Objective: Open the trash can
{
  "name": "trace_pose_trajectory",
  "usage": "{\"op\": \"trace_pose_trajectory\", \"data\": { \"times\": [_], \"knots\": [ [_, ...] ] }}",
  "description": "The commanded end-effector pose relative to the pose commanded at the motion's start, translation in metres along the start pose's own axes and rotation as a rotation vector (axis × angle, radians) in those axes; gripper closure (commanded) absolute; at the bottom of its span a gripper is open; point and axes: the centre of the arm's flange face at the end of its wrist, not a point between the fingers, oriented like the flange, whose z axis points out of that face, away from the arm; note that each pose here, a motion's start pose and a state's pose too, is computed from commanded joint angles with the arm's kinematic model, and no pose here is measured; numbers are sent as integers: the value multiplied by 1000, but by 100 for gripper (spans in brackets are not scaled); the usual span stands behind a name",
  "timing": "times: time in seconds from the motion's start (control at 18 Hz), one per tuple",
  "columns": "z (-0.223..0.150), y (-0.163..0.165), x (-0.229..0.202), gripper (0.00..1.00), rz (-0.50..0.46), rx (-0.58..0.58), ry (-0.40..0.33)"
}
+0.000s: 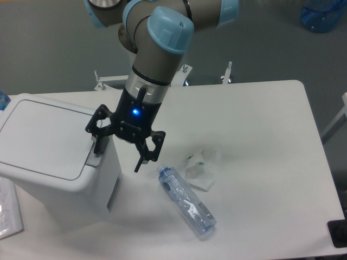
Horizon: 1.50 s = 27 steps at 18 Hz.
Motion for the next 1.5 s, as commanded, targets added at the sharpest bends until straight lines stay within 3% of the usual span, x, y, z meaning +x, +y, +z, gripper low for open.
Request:
{"op": "trace_pose_trajectory", "data": {
  "times": [1.06, 1.28, 1.5],
  "knots": [
    [-15, -16, -8, 0, 38, 66, -43],
    [-24, -21, -33, 0, 47, 100, -90],
    [-9, -16, -83, 0, 99, 75, -208]
  ]
}}
